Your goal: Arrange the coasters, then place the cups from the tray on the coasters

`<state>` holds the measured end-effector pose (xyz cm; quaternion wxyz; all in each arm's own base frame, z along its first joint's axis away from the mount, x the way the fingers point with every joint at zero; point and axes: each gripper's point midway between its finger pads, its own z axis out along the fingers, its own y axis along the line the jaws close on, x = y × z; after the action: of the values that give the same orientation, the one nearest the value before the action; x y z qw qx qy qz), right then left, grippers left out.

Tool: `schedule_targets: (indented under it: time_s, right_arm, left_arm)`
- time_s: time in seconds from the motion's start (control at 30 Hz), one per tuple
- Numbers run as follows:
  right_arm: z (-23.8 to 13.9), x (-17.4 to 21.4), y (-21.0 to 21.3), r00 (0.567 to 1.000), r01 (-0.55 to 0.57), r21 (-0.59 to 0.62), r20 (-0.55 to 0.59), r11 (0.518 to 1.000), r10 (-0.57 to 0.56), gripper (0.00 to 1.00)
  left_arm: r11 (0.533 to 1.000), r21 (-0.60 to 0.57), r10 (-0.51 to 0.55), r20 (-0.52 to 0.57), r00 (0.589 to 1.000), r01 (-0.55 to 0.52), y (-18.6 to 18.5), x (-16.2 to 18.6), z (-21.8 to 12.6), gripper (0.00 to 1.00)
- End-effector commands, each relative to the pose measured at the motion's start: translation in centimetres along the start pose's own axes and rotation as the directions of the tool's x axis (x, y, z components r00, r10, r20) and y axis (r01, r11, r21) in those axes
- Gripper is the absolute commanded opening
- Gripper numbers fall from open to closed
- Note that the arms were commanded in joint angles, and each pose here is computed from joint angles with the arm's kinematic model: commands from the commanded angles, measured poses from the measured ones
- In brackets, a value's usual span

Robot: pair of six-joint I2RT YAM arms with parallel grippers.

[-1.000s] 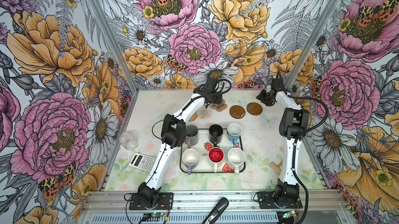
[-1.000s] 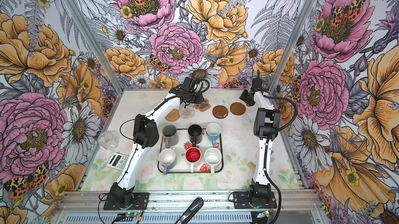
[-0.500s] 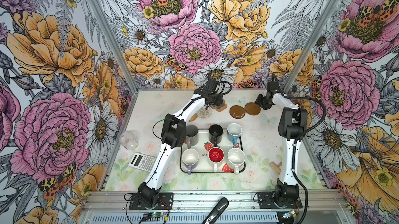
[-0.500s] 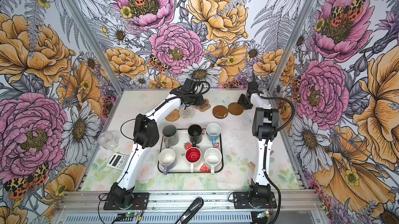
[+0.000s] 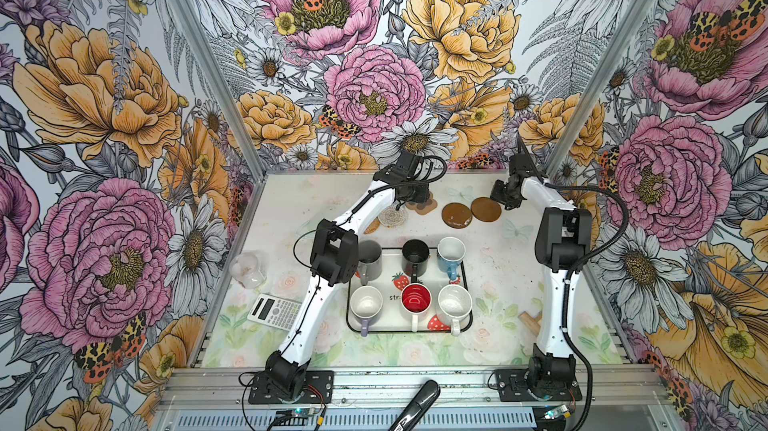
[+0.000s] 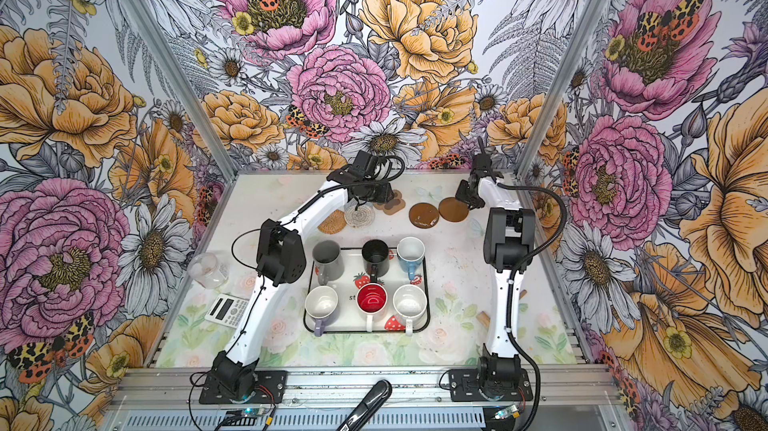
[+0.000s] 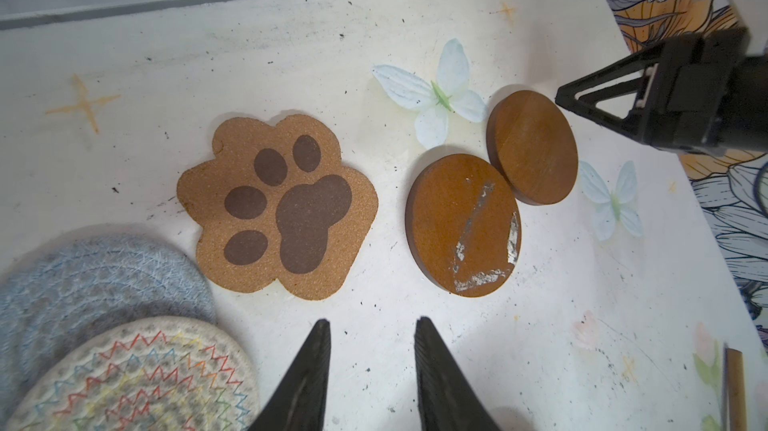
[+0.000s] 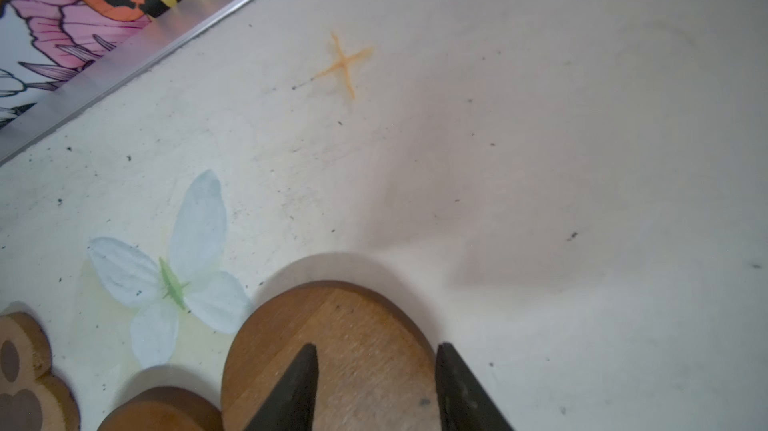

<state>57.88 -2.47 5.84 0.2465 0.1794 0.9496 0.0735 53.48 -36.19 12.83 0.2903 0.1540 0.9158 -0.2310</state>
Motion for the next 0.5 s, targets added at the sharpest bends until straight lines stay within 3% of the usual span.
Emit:
schedule_targets:
  time_s: [0.0, 0.47]
  right_arm:
    - [-3.7, -3.1, 1.8, 0.989, 0.079, 0.054, 0.12, 0.995, -0.085, 0.49]
    - [0.3, -6.2, 3.7, 0.988, 0.022, 0.018, 0.15, 1.0, -0.024, 0.46]
  left_arm:
    - [0.999, 0.041, 0.028, 0.039, 0.999, -0.029, -1.9, -1.5, -2.5, 0.37]
    - [0.998, 0.03, 0.047, 0.051, 0.998, -0.049, -2.8, -1.6, -4.2, 0.37]
